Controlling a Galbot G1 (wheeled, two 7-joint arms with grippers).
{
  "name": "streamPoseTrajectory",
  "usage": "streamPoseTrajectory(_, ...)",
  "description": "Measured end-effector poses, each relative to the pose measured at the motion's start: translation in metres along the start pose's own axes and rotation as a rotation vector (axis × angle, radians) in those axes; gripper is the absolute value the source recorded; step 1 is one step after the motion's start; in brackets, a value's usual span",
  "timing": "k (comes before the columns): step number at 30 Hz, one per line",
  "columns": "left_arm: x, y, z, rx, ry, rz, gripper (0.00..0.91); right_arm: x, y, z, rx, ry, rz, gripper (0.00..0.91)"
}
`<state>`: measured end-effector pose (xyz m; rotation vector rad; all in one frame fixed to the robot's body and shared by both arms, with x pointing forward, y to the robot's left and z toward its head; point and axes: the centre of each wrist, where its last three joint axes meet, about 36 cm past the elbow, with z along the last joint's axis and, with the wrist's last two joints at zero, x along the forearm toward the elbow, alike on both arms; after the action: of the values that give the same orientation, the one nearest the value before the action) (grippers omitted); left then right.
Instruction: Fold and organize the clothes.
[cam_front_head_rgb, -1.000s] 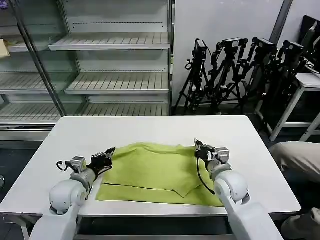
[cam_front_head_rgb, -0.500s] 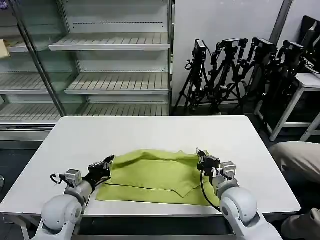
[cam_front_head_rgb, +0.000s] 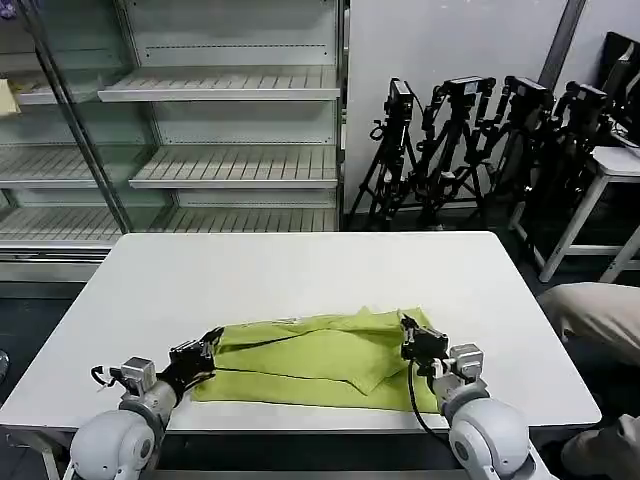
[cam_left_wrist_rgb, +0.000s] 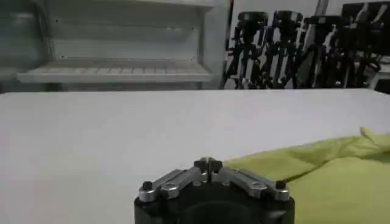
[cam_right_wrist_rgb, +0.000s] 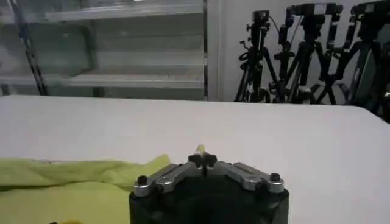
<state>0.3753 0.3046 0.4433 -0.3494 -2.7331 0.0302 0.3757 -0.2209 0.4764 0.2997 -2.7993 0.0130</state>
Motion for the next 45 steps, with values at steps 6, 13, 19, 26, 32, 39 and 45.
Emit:
streamPoseTrajectory(6,0.005,-0.003,0.000,-0.005,0.000,0.008,0.020,0.009,-0.001,0.003,0.000,0.007,0.005,0.000)
streamPoseTrajectory(13,0.005,-0.001,0.000,-0.017,0.002,0.000,0.020,0.013,-0.004,0.007,-0.001,0.017,0.020,0.000)
streamPoseTrajectory(19,0.003,0.005,-0.002,-0.023,0.003,-0.014,0.020,0.012,-0.009,0.005,0.001,0.013,0.035,0.000)
streamPoseTrajectory(26,0.002,0.001,-0.002,-0.023,0.005,-0.006,0.020,0.015,-0.013,0.005,0.001,0.015,0.042,0.000)
streamPoseTrajectory(32,0.003,0.001,0.001,-0.025,0.014,-0.007,0.020,0.022,-0.013,0.007,-0.008,0.021,0.039,0.000)
streamPoseTrajectory(39,0.005,0.003,0.001,-0.031,0.020,-0.003,0.020,0.030,-0.013,0.010,-0.014,0.030,0.041,0.000)
streamPoseTrajectory(45,0.006,0.004,0.002,-0.034,0.025,-0.002,0.010,0.036,-0.015,0.012,-0.008,0.037,0.047,0.000)
